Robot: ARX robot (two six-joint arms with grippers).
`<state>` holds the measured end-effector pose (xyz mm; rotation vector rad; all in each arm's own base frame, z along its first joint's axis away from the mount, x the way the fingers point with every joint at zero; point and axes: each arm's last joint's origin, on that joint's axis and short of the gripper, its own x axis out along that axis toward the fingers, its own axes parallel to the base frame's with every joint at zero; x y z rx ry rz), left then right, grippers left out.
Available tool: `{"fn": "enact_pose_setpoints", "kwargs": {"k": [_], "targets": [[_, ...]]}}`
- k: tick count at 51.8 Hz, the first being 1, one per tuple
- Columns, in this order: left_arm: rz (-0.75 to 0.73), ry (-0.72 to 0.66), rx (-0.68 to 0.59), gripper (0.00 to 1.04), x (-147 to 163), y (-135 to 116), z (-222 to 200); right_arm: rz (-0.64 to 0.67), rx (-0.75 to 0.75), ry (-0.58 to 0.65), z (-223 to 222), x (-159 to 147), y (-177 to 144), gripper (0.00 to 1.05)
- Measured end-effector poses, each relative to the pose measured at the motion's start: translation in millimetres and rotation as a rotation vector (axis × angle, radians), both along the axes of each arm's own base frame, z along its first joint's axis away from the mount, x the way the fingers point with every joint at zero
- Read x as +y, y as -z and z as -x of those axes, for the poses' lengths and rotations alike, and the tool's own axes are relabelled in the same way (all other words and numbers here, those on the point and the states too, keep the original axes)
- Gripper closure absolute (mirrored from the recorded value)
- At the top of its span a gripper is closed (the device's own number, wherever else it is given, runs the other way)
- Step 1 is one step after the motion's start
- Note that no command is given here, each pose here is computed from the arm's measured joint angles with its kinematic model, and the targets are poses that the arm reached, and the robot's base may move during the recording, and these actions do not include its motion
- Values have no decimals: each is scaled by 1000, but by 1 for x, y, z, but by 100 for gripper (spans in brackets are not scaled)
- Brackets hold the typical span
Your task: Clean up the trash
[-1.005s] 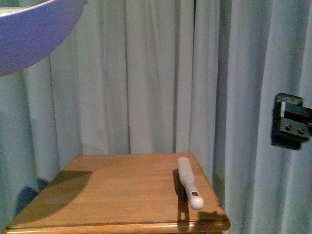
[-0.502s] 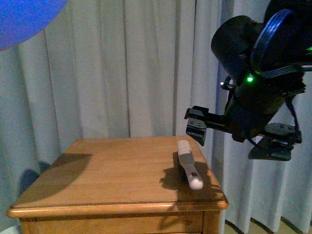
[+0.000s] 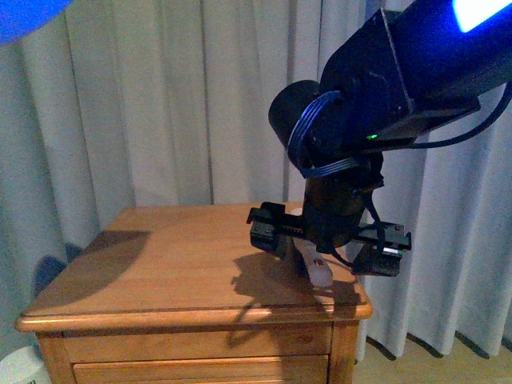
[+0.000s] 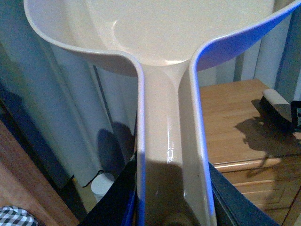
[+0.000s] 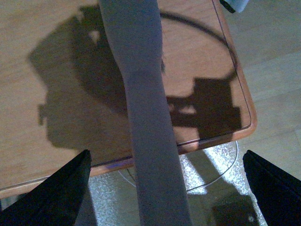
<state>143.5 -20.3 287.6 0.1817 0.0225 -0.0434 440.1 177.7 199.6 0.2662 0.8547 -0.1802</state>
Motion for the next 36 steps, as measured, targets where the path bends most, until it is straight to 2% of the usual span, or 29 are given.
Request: {"fn": "enact_pose_setpoints", "kwargs": {"k": [11, 27, 36], "targets": [[0, 0, 0, 77, 0, 0, 0, 12, 20, 10, -4, 2, 16, 7], [0, 0, 0, 77, 0, 0, 0, 8, 13, 11, -12, 5, 20, 7], [0, 0, 0, 77, 0, 0, 0, 11, 11, 13, -13, 5, 20, 32]]}}
